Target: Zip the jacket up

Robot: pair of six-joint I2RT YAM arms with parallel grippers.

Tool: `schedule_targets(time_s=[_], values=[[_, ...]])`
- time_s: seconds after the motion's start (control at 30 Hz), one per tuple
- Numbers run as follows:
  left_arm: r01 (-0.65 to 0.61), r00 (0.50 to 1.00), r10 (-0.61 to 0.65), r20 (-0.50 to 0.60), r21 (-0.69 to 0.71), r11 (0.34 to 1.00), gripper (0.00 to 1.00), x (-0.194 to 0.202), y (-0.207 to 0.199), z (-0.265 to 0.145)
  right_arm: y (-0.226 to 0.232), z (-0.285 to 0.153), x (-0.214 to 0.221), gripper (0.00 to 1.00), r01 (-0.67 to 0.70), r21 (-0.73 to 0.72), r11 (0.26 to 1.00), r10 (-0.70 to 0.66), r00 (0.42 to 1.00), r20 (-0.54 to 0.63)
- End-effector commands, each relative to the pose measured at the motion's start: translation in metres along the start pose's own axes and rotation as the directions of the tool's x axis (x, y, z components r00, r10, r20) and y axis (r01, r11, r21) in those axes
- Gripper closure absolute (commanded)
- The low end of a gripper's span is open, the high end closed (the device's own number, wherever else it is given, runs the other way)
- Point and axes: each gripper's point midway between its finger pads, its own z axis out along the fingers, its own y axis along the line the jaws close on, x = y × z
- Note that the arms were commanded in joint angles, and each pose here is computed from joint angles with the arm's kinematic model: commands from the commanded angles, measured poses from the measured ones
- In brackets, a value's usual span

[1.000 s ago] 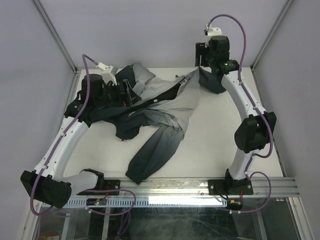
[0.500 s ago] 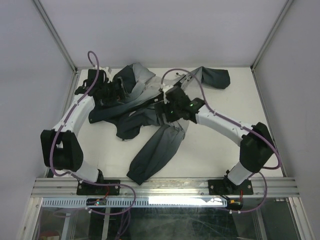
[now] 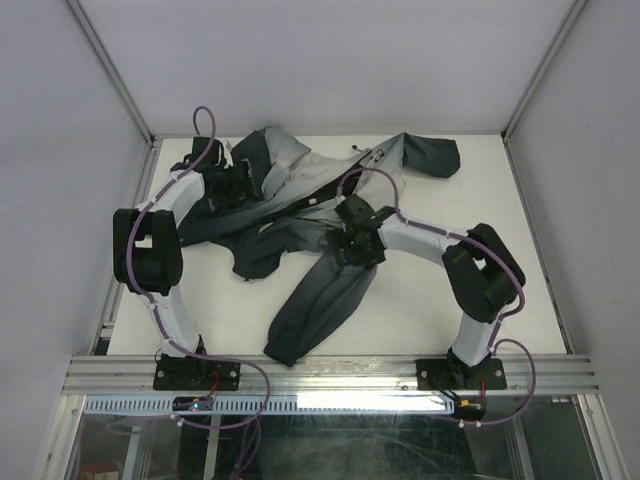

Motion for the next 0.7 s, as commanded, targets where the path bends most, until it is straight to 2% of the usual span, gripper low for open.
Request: schedule_targets(time_s=[0.0, 0.17, 0.3, 0.4, 0.5, 0.63, 0.67], values=[[0.039, 0.999, -0.039, 0.012, 0.063, 0.997, 0.10, 0.006, -0.008, -0.003, -0.086, -0.007, -0.026, 0.14, -0.184, 0.154, 0.971, 0.175, 0.982, 0.073], [0.089, 0.996, -0.083, -0.043, 0.155, 0.984, 0.11, 0.039, -0.021, -0.016, -0.189, -0.012, -0.047, 0.13, -0.382, 0.288, 0.878, 0.358, 0.924, 0.135], [0.146, 0.987, -0.120, -0.109, 0.283, 0.948, 0.12, 0.068, -0.050, -0.033, -0.281, -0.021, -0.069, 0.13, -0.534, 0.371, 0.760, 0.490, 0.845, 0.212], [0.149, 0.982, -0.094, -0.163, 0.368, 0.918, 0.13, 0.093, -0.081, -0.045, -0.318, -0.035, -0.093, 0.13, -0.591, 0.367, 0.719, 0.519, 0.807, 0.283], [0.124, 0.985, -0.058, -0.164, 0.423, 0.898, 0.12, 0.102, -0.106, -0.061, -0.311, -0.055, -0.120, 0.13, -0.570, 0.312, 0.760, 0.475, 0.815, 0.331], [0.083, 0.995, -0.055, -0.081, 0.391, 0.916, 0.11, 0.090, -0.104, -0.080, -0.258, -0.083, -0.127, 0.12, -0.499, 0.191, 0.845, 0.420, 0.841, 0.341], [0.067, 0.997, -0.047, -0.063, 0.385, 0.920, 0.08, 0.087, -0.105, -0.084, -0.242, -0.089, -0.124, 0.12, -0.477, 0.164, 0.864, 0.403, 0.848, 0.344]])
